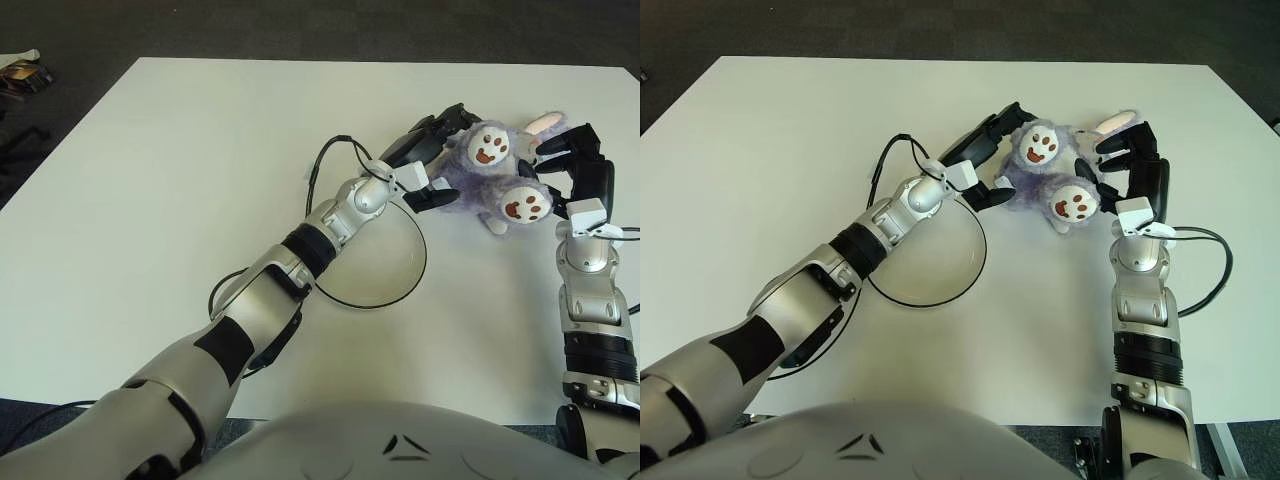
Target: Put the doll into the plate.
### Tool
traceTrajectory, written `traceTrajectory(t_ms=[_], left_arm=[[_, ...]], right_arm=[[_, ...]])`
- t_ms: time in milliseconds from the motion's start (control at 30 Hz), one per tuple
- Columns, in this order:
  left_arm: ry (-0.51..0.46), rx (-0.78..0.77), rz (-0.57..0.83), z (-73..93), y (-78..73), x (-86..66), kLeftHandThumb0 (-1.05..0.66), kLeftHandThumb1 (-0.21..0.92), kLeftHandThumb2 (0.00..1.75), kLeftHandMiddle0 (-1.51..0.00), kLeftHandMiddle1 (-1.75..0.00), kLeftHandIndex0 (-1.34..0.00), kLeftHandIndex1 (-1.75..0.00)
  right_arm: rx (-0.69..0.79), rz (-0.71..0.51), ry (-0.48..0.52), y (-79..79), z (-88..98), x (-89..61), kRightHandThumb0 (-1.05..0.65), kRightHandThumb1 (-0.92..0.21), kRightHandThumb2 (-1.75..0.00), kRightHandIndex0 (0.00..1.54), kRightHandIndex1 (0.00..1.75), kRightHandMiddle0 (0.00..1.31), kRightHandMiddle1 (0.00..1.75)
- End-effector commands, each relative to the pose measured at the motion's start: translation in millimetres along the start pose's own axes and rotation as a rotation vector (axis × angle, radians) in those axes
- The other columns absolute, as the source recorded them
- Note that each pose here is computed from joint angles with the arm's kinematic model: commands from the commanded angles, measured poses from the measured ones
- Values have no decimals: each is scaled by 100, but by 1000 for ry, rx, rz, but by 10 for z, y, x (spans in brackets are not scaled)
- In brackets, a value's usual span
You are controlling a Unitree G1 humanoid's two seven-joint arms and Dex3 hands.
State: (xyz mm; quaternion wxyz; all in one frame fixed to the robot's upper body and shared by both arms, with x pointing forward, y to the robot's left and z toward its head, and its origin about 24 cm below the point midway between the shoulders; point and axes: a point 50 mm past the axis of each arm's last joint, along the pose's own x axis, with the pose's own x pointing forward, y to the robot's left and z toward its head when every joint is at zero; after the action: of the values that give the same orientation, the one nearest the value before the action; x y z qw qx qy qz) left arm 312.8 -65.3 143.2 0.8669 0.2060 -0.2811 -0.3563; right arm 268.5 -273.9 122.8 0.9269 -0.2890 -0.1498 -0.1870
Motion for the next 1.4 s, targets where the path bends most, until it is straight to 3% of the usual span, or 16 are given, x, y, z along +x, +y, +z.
traceTrajectory(t_ms=[0,200,400,667,1200,1367], left_arm=[[-200,-177,-11,708,-392,376,24,8,146,0,-65,0,-119],[-193,-210,19,720,-397,386,17,10,143,0,-70,-1,-123],[-192,-204,47,729,-394,387,5,14,137,0,-79,-3,-124],[-206,-196,71,744,-382,378,1,16,133,0,-94,-7,-125],[-205,-213,76,751,-367,379,4,14,133,0,-108,-7,-127],[-205,-236,80,768,-384,386,12,11,138,0,-107,-5,-126]], right_arm=[[-104,56,-53,-39,79,17,0,-56,-97,42,156,35,175],[-277,81,-34,-27,20,-108,0,-55,-100,38,161,39,172],[-229,136,44,14,-44,-145,-1,-50,-105,41,161,44,171],[-228,230,101,163,-65,-74,-1,-42,-119,42,172,43,174],[-277,384,61,403,-32,20,-1,-35,-126,56,175,41,168],[-318,442,51,545,151,35,-1,-32,-129,61,175,45,164]])
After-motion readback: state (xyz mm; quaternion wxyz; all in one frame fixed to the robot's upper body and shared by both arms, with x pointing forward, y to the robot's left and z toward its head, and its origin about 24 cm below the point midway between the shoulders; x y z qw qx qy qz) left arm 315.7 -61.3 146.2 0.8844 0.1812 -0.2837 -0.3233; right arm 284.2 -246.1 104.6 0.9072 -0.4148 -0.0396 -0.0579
